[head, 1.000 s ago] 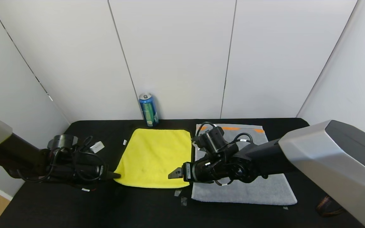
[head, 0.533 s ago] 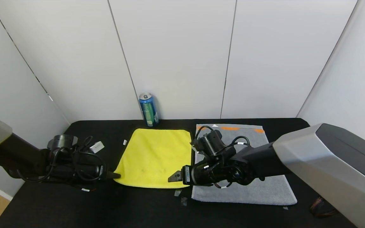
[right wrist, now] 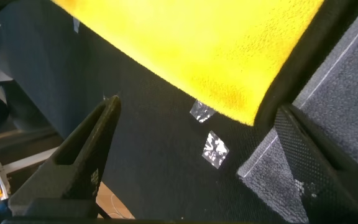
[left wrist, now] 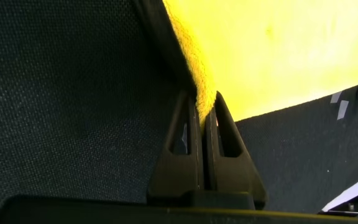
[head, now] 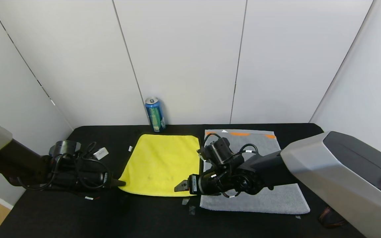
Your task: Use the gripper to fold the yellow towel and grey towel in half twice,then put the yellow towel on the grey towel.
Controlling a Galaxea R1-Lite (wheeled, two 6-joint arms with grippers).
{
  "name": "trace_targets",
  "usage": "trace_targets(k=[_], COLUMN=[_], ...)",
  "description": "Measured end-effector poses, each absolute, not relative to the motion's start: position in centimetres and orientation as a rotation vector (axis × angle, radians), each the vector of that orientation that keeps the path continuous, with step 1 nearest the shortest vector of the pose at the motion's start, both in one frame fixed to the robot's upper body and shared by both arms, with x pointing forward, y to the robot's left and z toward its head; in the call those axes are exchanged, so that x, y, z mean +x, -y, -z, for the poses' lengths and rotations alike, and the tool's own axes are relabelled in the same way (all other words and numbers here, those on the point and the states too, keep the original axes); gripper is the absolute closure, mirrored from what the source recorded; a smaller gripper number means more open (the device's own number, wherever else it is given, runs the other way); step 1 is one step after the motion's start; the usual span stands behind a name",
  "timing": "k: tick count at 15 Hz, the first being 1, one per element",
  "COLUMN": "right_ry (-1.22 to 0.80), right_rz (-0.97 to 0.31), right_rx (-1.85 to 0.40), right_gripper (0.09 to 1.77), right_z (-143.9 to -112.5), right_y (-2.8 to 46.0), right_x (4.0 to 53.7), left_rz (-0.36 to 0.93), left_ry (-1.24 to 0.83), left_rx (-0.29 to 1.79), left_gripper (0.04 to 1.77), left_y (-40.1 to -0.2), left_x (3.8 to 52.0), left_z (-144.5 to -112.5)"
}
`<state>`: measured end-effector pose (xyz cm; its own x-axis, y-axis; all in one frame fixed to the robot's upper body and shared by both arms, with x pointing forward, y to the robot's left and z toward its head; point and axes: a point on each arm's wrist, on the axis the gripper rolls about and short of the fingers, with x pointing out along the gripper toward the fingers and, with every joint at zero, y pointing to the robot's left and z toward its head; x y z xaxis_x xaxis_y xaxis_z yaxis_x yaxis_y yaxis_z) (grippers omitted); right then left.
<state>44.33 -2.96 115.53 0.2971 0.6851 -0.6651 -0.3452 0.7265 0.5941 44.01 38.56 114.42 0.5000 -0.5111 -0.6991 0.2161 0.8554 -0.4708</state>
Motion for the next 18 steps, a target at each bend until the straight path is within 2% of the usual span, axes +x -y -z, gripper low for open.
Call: trace_targets(k=[1, 4, 8, 9, 18], right_ry=[-1.065, -1.067, -1.068, -1.070, -1.073], right_rz=[-0.705, -0.703, -0.701, -0.700, -0.694], right_rx=[0.370, 0.371, 0.371, 0.372, 0.373], right_gripper=[0.23, 0.72, 1.19, 1.75, 1.74], right_z=[-115.46, -115.23, -115.15, -115.15, -115.14], right_y=[2.93, 2.90, 2.91, 2.91, 3.17], right_x=[44.37, 44.46, 44.51, 44.50, 44.58], left_rz=[0.450, 0.451, 0.451, 0.450, 0.446], left_ry=[-0.952, -0.953, -0.952, -0.952, -0.949], left_rx=[-0.344, -0.344, -0.344, -0.343, -0.346], left_gripper=[1.68, 1.68, 1.68, 1.68, 1.68], left_y=[-38.56, -38.56, -38.56, -38.57, -38.75], left_x=[44.01, 44.01, 44.03, 44.04, 43.98], left_z=[-114.42, -114.39, -114.41, -114.41, -114.47])
